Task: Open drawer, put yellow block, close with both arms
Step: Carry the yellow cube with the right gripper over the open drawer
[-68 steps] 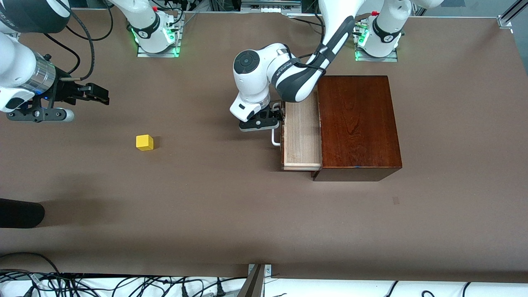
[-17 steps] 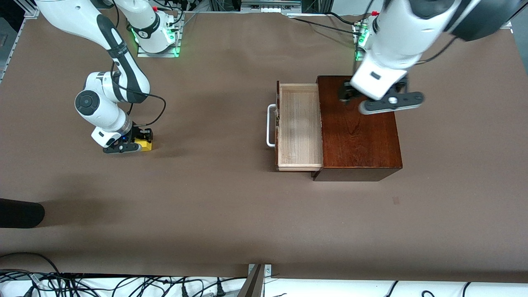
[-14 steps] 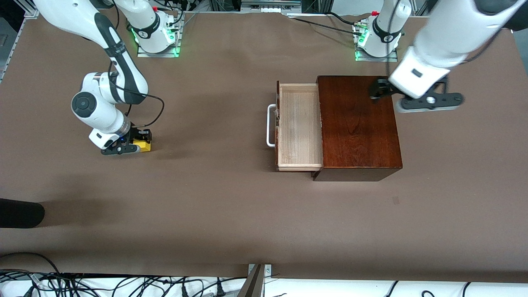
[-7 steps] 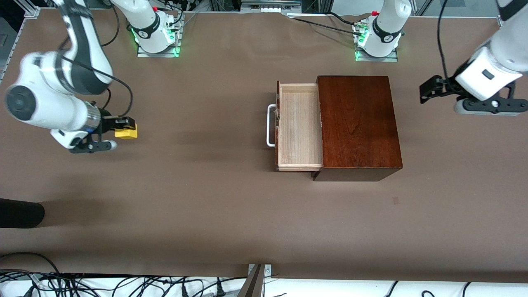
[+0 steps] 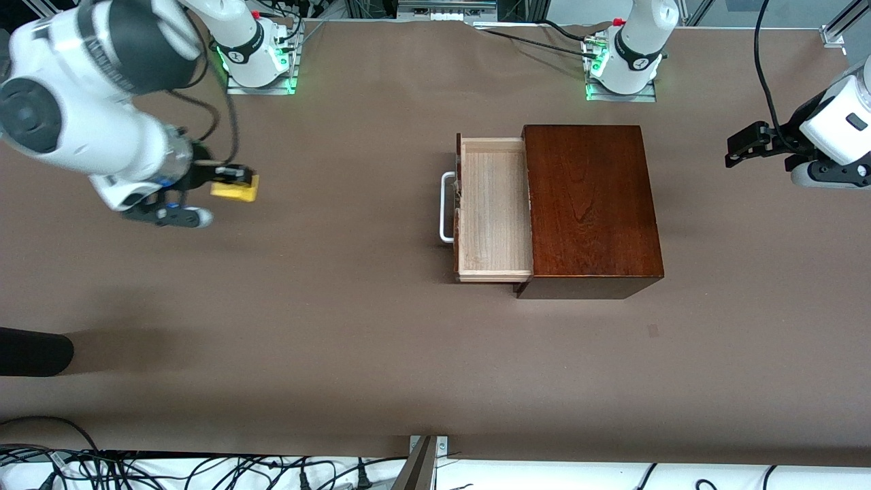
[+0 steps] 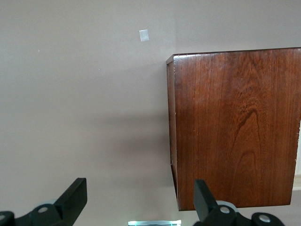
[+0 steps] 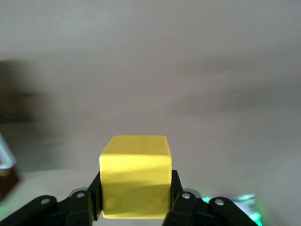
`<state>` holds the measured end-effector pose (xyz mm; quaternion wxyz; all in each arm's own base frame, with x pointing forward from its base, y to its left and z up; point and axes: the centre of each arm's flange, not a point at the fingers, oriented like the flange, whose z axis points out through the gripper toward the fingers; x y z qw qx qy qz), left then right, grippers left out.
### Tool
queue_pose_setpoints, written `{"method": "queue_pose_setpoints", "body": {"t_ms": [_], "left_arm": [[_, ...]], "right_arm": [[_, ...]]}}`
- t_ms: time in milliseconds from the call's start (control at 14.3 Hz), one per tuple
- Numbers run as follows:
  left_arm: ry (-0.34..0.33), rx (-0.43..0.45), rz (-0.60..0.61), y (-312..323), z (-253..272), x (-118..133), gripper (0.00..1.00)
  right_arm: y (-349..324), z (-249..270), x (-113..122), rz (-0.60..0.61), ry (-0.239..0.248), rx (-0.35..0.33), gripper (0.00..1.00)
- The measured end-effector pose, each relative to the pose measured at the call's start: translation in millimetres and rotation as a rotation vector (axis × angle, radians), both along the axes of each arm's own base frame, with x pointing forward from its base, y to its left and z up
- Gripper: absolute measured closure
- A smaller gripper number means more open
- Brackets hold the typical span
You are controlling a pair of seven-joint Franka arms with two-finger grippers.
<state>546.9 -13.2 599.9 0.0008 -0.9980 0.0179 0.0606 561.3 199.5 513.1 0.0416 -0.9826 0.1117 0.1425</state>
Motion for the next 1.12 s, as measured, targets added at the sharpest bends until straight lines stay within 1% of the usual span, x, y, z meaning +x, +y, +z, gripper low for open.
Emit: {"method": "queue_pose_setpoints", "body": {"t_ms": [140,350,490,629,769,979,1119], "left_arm": [[-0.004,0.000,0.003,2,2,-1,0.00],[-0.016,-0.001,0.010,6,4,0,0.00],[-0.022,-0.001,0.016,9,5,1,0.00],[-0.027,-0.001,0.024,13,6,1,0.00],[-0.039,0.000,0.039,22,10,3,0.00],[-0.046,0.000,0.049,28,13,3,0.00],[-0.047,0.000,0.049,28,13,4,0.00]], "right_arm": [[51,11,-17,-0.093,0.008,0.000,0.44],[125,22,-43,-0.218,-0.031,0.009,0.44],[179,22,-66,-0.293,-0.054,0.024,0.44],[233,15,-96,-0.355,-0.066,0.033,0.44],[272,5,-119,-0.420,-0.088,0.022,0.44],[313,-21,-136,-0.543,-0.116,0.011,0.44],[338,-45,-148,-0.626,-0.137,-0.014,0.44]]}}
